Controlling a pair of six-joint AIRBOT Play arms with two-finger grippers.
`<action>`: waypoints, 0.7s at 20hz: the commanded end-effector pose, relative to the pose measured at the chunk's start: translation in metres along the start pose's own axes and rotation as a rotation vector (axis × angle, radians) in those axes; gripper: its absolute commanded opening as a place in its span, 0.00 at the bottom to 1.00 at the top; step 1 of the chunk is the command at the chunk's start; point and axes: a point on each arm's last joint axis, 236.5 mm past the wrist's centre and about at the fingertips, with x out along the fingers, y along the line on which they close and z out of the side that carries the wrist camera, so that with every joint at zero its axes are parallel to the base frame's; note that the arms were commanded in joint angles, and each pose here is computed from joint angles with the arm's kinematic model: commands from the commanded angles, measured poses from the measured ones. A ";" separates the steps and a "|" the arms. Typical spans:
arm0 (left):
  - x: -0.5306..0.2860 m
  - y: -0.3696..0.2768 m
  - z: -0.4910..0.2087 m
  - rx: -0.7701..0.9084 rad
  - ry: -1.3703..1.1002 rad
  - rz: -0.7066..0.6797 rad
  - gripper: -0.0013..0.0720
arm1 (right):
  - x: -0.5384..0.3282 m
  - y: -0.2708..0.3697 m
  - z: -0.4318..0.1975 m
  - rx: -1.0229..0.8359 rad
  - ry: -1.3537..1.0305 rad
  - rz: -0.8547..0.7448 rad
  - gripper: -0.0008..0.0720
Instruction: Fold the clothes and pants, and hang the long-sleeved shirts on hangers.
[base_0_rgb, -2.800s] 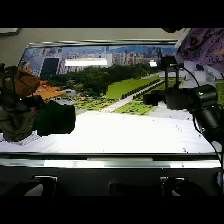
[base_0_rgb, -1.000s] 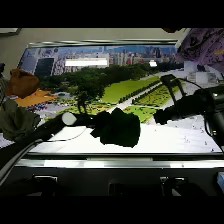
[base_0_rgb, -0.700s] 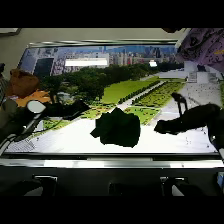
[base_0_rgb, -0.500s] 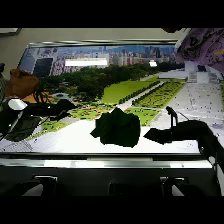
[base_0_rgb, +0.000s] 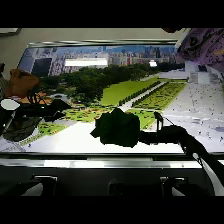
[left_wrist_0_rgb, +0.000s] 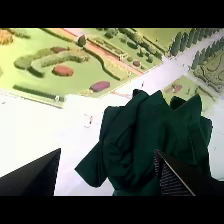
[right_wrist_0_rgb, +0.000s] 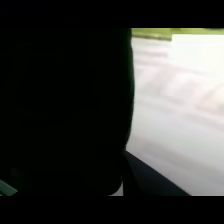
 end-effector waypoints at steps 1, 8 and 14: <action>-0.001 0.002 0.000 0.000 0.002 0.003 0.91 | 0.005 -0.002 0.008 -0.022 -0.028 -0.012 0.23; 0.048 0.039 -0.054 0.015 0.145 0.077 0.66 | -0.009 0.021 -0.007 -0.048 0.028 0.048 0.05; 0.095 0.044 -0.107 0.079 0.228 0.106 0.66 | -0.014 0.030 -0.016 0.002 0.063 0.072 0.05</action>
